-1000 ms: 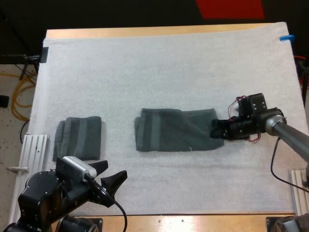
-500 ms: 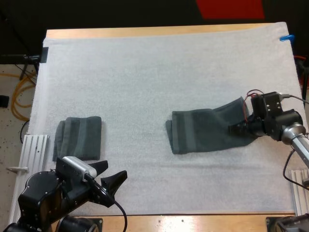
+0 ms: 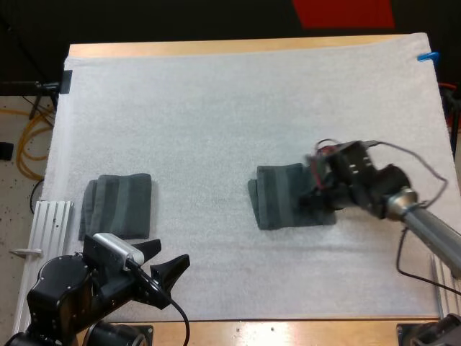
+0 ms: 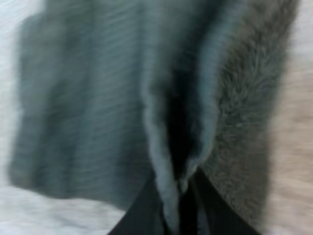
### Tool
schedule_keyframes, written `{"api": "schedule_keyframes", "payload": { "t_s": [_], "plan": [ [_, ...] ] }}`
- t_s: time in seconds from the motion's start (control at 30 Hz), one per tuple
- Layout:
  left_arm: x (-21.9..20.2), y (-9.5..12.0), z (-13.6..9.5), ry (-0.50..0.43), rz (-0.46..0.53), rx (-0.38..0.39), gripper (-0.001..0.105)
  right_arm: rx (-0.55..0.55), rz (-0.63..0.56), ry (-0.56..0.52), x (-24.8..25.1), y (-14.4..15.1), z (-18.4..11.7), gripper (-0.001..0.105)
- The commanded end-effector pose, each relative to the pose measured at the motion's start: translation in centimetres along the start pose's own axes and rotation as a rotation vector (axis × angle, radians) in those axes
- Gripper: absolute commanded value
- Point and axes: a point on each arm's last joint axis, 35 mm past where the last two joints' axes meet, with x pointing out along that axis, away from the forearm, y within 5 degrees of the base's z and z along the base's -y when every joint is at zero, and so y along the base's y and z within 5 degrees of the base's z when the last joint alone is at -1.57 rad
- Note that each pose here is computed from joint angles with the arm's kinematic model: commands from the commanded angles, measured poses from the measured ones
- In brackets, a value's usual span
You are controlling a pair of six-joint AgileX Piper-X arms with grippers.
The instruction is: Pick towel from pile fold and stack
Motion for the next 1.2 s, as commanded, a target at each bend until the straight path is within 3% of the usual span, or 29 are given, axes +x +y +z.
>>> {"api": "schedule_keyframes", "payload": {
  "t_s": [0.0, 0.27, 0.43, 0.7, 0.8, 0.87, 0.9, 0.97, 1.17],
  "plan": [
    [-0.2, -0.2, 0.1, -0.006, -0.009, -0.001, 0.065, 0.01, 0.038, -0.003, 0.4, 0.7, 0.5, 0.001],
    [-0.2, -0.2, 0.1, -0.003, -0.015, -0.011, 0.065, 0.006, 0.116, 0.014, 3.8, 3.3, 2.7, 0.001],
    [-0.2, -0.2, 0.1, -0.003, -0.015, -0.02, 0.065, 0.028, 0.186, 0.02, 5.1, 3.6, 3.7, 0.001],
    [-0.2, -0.2, 0.1, -0.003, -0.015, -0.023, 0.065, 0.033, 0.18, 0.051, 6.3, 3.5, 3.6, 0.004],
    [-0.2, -0.2, 0.1, -0.003, -0.015, -0.023, 0.065, 0.03, 0.205, 0.045, 6.0, 3.6, 3.8, 0.024],
    [-0.2, -0.2, 0.1, -0.003, -0.015, -0.023, 0.065, 0.024, 0.252, 0.025, 5.3, 3.8, 4.4, 0.05],
    [-0.2, -0.2, 0.1, -0.003, -0.015, -0.023, 0.065, 0.022, 0.26, 0.014, 5.0, 3.9, 4.6, 0.055],
    [-0.2, -0.2, 0.1, -0.003, -0.015, -0.023, 0.065, -0.006, 0.279, -0.032, 3.7, 4.1, 5.4, 0.077],
    [-0.2, -0.2, 0.1, -0.003, -0.015, -0.023, 0.065, -0.022, 0.278, -0.098, 0.0, 4.3, 5.7, 0.075]
  ]
}}
